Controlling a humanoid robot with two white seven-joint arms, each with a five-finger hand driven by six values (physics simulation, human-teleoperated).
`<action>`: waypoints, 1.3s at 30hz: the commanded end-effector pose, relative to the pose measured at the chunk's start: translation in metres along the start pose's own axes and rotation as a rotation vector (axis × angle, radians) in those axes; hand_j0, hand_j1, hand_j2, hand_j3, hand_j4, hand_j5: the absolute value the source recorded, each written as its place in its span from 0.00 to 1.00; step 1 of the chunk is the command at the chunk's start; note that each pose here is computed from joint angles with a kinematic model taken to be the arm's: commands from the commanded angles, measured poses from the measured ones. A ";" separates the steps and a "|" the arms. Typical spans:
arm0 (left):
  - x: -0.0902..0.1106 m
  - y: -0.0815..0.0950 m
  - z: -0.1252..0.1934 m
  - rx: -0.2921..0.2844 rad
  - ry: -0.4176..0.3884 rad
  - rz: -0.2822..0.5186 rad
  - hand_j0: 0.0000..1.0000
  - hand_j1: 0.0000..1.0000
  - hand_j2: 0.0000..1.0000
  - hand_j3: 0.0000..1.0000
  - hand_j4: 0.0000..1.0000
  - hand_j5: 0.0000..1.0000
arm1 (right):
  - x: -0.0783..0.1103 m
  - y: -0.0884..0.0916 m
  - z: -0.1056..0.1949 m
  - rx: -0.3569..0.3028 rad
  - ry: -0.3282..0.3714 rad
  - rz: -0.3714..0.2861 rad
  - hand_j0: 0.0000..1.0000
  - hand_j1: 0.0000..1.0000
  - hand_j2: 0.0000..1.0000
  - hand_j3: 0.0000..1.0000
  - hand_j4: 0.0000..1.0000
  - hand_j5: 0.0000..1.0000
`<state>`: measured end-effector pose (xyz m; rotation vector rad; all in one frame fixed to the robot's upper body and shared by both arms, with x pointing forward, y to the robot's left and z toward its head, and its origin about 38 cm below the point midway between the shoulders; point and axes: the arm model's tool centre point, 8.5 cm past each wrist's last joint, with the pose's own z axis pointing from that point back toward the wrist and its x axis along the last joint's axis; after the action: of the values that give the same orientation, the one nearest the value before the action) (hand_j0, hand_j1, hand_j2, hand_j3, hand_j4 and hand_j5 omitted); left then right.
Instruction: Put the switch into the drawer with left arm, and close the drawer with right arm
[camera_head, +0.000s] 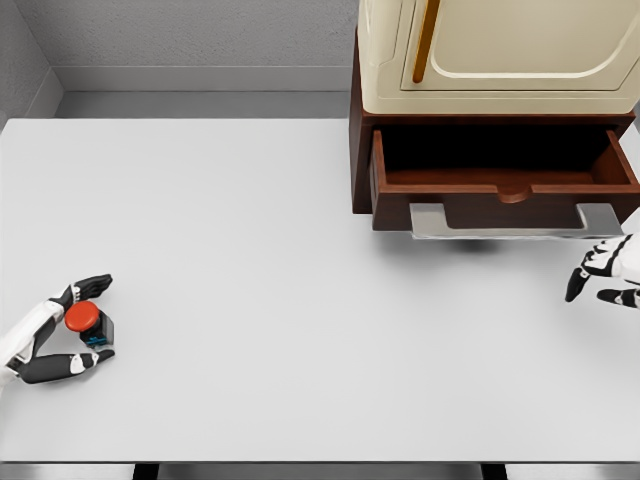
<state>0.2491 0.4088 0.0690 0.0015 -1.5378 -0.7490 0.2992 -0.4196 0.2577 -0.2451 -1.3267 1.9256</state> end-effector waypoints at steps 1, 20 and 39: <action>0.000 0.001 0.000 0.004 0.000 0.000 0.84 0.84 0.84 0.84 0.84 0.84 | -0.003 -0.012 0.005 -0.055 0.020 -0.041 0.56 0.56 0.56 0.56 0.56 0.56; 0.013 0.014 -0.011 0.026 -0.046 -0.024 0.36 0.36 0.36 0.36 0.36 0.36 | -0.004 0.005 0.010 -0.018 0.036 -0.076 0.56 0.56 0.56 0.56 0.56 0.56; 0.090 0.023 -0.063 -0.008 -0.310 -0.100 0.34 0.34 0.34 0.34 0.34 0.34 | -0.004 0.011 0.016 -0.019 0.051 -0.090 0.57 0.57 0.57 0.57 0.57 0.57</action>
<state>0.3046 0.3657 0.1518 -0.0258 -1.8277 -0.8579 0.2877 -0.4354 0.2523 -0.2368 -1.2952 1.8268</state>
